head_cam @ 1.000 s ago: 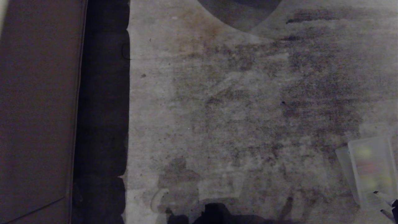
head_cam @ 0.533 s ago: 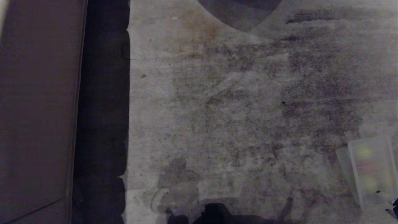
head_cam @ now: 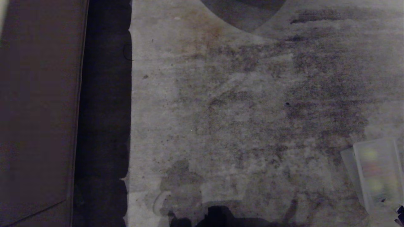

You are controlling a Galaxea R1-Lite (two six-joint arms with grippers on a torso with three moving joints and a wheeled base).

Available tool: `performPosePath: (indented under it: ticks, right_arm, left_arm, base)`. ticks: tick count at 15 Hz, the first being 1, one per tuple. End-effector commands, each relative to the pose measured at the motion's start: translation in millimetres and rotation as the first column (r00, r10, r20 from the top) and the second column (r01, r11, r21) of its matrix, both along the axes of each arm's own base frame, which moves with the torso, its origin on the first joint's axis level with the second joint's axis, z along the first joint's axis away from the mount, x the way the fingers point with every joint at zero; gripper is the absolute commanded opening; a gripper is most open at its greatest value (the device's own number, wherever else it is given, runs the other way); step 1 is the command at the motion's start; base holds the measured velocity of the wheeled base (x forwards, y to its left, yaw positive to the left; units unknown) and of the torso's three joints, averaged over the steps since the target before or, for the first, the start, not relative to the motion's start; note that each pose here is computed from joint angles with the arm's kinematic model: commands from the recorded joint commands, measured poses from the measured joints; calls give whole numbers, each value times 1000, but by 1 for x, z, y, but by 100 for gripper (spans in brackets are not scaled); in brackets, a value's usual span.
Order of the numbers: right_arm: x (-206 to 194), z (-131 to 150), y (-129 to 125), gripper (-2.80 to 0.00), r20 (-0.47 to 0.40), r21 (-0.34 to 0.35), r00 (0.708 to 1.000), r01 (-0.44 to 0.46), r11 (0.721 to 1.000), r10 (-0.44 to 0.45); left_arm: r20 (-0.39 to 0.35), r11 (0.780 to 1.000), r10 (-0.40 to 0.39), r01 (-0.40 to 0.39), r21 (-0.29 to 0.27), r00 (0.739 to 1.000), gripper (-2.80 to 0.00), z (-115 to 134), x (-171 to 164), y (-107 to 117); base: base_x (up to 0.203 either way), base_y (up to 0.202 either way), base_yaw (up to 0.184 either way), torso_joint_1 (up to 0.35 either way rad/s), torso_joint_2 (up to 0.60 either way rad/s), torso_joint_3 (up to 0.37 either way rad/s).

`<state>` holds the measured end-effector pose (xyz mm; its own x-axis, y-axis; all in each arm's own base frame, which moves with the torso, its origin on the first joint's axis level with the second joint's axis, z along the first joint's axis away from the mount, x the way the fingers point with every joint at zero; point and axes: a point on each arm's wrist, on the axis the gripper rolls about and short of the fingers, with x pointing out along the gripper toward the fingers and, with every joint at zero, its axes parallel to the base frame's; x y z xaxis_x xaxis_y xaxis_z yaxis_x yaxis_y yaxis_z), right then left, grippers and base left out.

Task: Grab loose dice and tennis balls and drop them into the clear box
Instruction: Close the lid

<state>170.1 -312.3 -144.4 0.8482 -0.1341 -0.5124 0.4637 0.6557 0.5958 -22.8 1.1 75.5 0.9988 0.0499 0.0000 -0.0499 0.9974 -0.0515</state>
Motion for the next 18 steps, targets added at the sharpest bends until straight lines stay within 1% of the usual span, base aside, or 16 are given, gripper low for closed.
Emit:
performPosePath:
  ticks: [1,4,6,9,11,12,13,16,18]
  right_arm:
    - [0,-3,-3,0,-31,-27,1000,3,1000,-4]
    - [2,-12,-5,0,-42,-27,999,10,1000,-11]
    - [4,-12,-10,0,-36,-44,999,13,999,-14]
    - [4,-14,-17,0,-50,-40,998,27,999,-29]
    - [4,-15,-22,0,-97,-72,994,45,996,-52]
    - [3,-14,-24,0,-107,-72,993,45,996,-52]
    - [2,-13,-27,0,-112,-78,992,42,996,-51]
    - [0,-7,-36,0,-103,-124,993,41,991,-54]
    - [1,0,-40,0,-98,-137,993,46,989,-60]
  left_arm:
    - [-3,1000,1,-1,-1,1000,-280,0,0,0]
    - [-2,1000,1,-1,-1,1000,-280,0,0,0]
    - [-3,1000,1,-1,-1,1000,-280,0,0,0]
    - [-2,1000,1,-1,-1,1000,-280,0,0,0]
    - [-2,1000,1,-1,-1,1000,-280,0,0,0]
    - [-2,1000,1,-1,-1,1000,-280,0,0,0]
    - [-3,1000,1,-1,-1,1000,-280,0,0,0]
    - [-3,1000,1,-1,-1,1000,-280,0,0,0]
    - [-3,1000,1,-1,-1,1000,-280,0,0,0]
  base:
    - [0,0,0,0,0,0]
    - [0,0,0,0,0,0]
    - [0,0,0,0,0,0]
    - [0,0,0,0,0,0]
    - [0,0,0,0,0,0]
    - [0,0,0,0,0,0]
    - [0,0,0,0,0,0]
    - [0,0,0,0,0,0]
    - [0,0,0,0,0,0]
